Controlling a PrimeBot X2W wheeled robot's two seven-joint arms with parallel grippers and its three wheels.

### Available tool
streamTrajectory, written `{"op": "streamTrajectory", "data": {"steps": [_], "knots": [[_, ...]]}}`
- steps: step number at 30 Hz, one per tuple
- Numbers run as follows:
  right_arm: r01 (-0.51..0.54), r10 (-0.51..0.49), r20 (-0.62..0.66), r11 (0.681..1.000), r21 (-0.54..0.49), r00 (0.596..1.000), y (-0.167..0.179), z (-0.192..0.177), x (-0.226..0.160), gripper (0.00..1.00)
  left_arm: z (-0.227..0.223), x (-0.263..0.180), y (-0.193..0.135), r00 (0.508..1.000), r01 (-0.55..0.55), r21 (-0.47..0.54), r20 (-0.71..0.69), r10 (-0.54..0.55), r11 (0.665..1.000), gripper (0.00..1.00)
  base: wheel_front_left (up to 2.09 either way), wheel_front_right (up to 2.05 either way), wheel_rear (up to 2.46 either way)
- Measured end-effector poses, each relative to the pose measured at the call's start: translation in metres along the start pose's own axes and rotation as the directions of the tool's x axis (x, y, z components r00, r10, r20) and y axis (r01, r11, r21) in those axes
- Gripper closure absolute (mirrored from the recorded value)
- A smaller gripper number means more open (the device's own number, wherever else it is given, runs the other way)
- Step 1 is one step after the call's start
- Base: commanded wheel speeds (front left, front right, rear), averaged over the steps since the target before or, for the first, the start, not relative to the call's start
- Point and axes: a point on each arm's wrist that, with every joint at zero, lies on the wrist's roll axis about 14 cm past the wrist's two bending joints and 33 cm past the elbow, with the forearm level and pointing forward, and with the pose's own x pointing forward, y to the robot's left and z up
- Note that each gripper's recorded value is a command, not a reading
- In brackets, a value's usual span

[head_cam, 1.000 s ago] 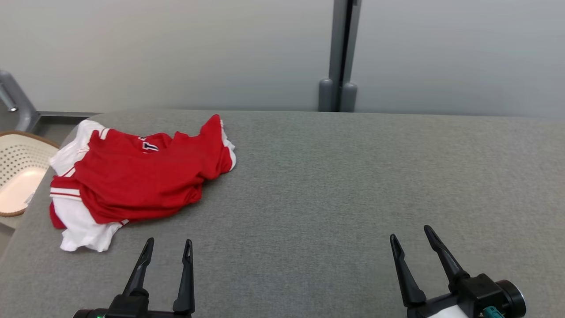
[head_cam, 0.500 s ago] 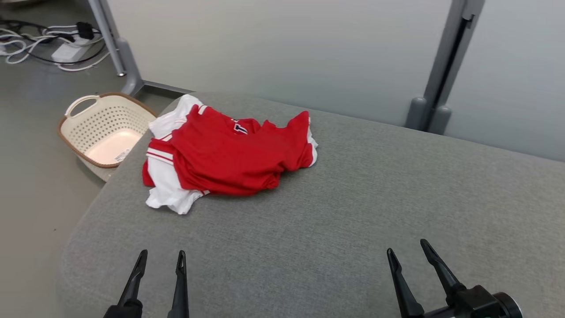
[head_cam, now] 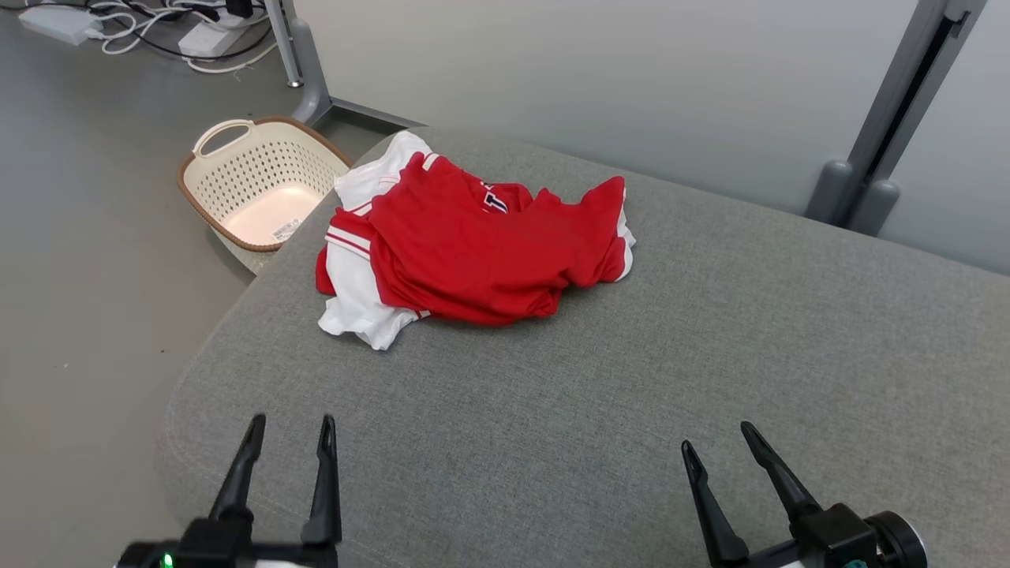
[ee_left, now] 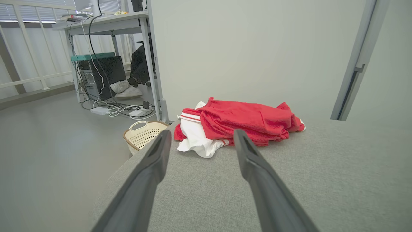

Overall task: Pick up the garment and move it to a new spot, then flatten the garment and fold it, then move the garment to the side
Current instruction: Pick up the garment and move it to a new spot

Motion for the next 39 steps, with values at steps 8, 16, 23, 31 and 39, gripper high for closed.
{"op": "streamTrajectory", "data": {"steps": [8,16,23,31,39], "knots": [[0.019,-0.020,-0.034,1.000,-0.009,0.999,-0.022,-0.018,0.010,0.00,0.073,0.074,-0.023,0.967,0.120,0.085,0.216,-0.136,0.989,0.00,0.00,0.00,0.00],[0.071,-0.073,-0.081,0.997,-0.034,0.994,-0.068,-0.045,0.011,0.00,0.047,0.155,-0.075,0.952,0.268,0.113,0.125,-0.281,0.957,0.00,0.00,0.00,0.00],[0.124,-0.128,-0.125,0.991,-0.041,0.984,-0.095,-0.064,0.000,0.00,-0.035,0.186,-0.097,0.947,0.307,0.076,-0.125,-0.296,0.949,0.00,0.00,0.00,0.00],[0.161,-0.166,-0.199,0.986,-0.045,0.966,-0.110,-0.089,-0.021,0.00,-0.096,0.198,-0.127,0.884,0.334,0.018,-0.354,-0.306,0.942,0.00,0.00,0.00,0.00],[0.160,-0.164,-0.210,0.986,-0.039,0.964,-0.112,-0.094,-0.023,0.00,-0.148,0.178,-0.125,0.787,0.328,0.052,-0.567,-0.243,0.943,0.00,0.00,0.00,0.00]]}}
